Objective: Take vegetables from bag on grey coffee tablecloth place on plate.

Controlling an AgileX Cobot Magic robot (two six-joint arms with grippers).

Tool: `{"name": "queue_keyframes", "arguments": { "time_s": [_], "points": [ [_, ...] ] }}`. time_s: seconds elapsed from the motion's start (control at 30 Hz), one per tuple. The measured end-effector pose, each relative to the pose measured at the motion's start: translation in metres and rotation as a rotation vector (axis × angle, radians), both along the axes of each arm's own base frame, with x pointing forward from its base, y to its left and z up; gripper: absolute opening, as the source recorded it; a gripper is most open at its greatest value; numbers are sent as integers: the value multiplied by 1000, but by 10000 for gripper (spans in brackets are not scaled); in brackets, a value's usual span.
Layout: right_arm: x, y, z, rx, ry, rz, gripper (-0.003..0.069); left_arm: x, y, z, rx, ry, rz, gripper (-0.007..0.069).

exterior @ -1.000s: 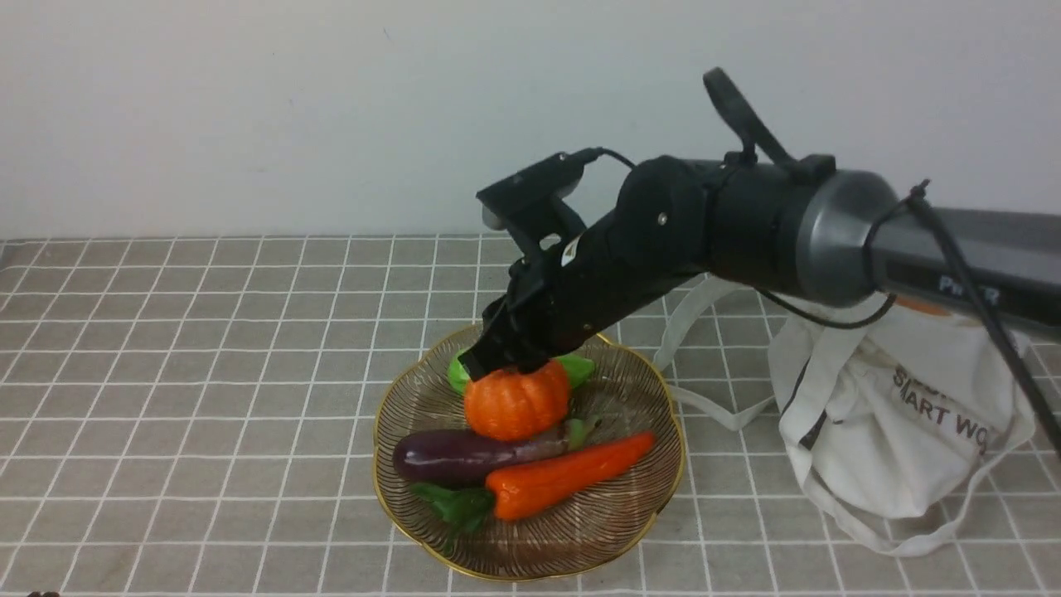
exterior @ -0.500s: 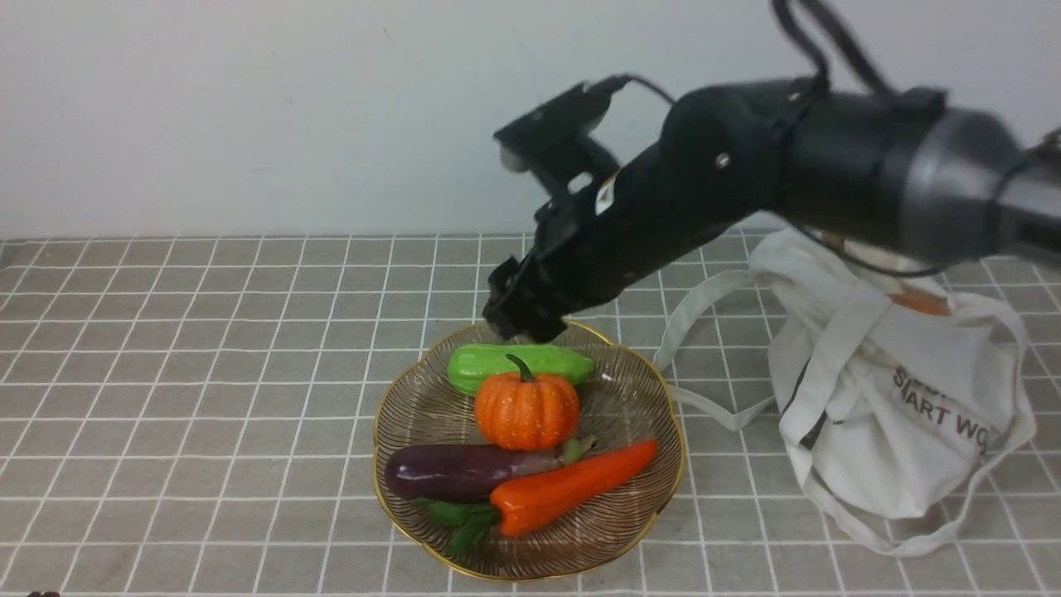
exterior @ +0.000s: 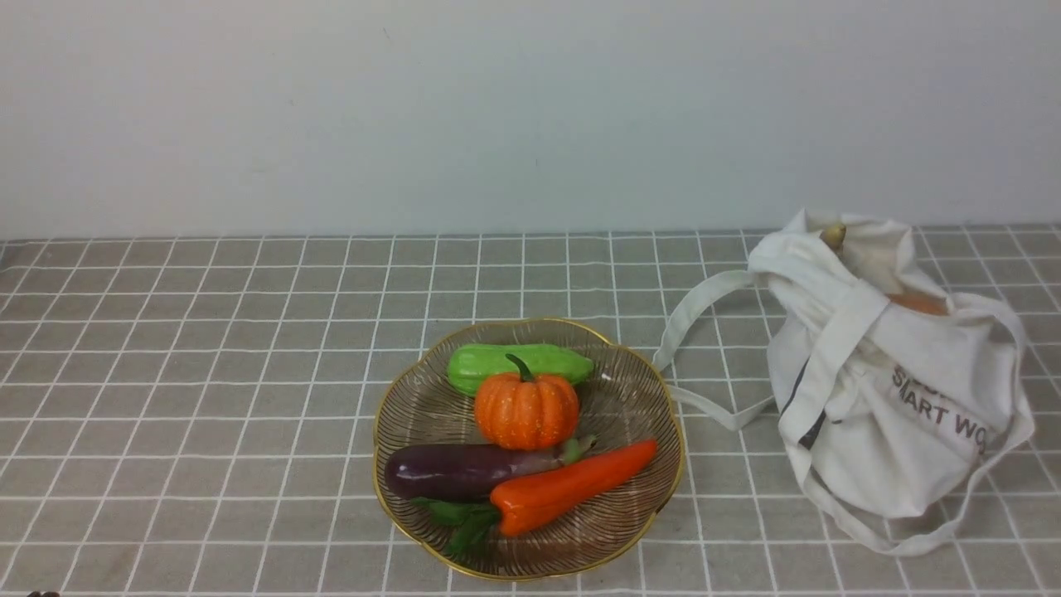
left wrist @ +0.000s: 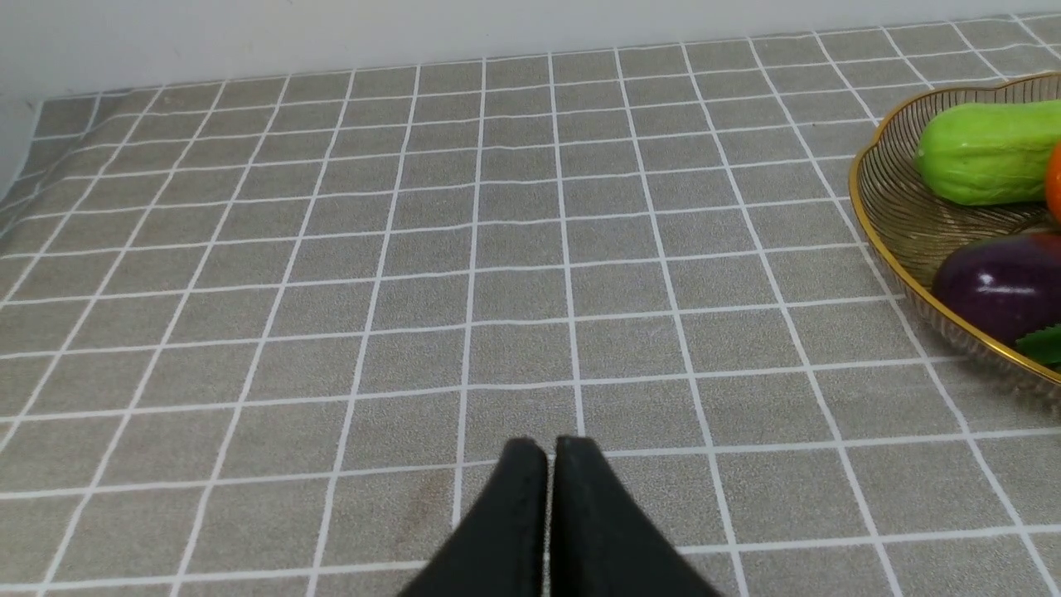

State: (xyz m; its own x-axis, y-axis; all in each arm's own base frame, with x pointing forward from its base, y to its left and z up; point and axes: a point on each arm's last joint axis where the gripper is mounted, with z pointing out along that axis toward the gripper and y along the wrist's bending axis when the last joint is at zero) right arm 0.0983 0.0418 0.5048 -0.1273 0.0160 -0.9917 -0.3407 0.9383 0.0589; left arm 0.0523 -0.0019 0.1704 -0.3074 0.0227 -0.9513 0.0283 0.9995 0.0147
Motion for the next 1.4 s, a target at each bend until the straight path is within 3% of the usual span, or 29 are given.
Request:
{"name": "queue_keyframes", "arguments": {
  "time_s": [0.13, 0.3, 0.5, 1.07, 1.4],
  "points": [
    [-42, -27, -31, 112, -150, 47, -13, 0, 0, 0, 0, 0, 0, -5],
    [-85, -45, -117, 289, -360, 174, -13, 0, 0, 0, 0, 0, 0, -5],
    [-90, -46, -165, 322, -378, 205, -11, 0, 0, 0, 0, 0, 0, -5],
    [-88, -44, -170, 271, -402, 199, -10, 0, 0, 0, 0, 0, 0, -5],
    [-87, -35, -179, 210, -377, 274, -10, 0, 0, 0, 0, 0, 0, -5]
  ]
}}
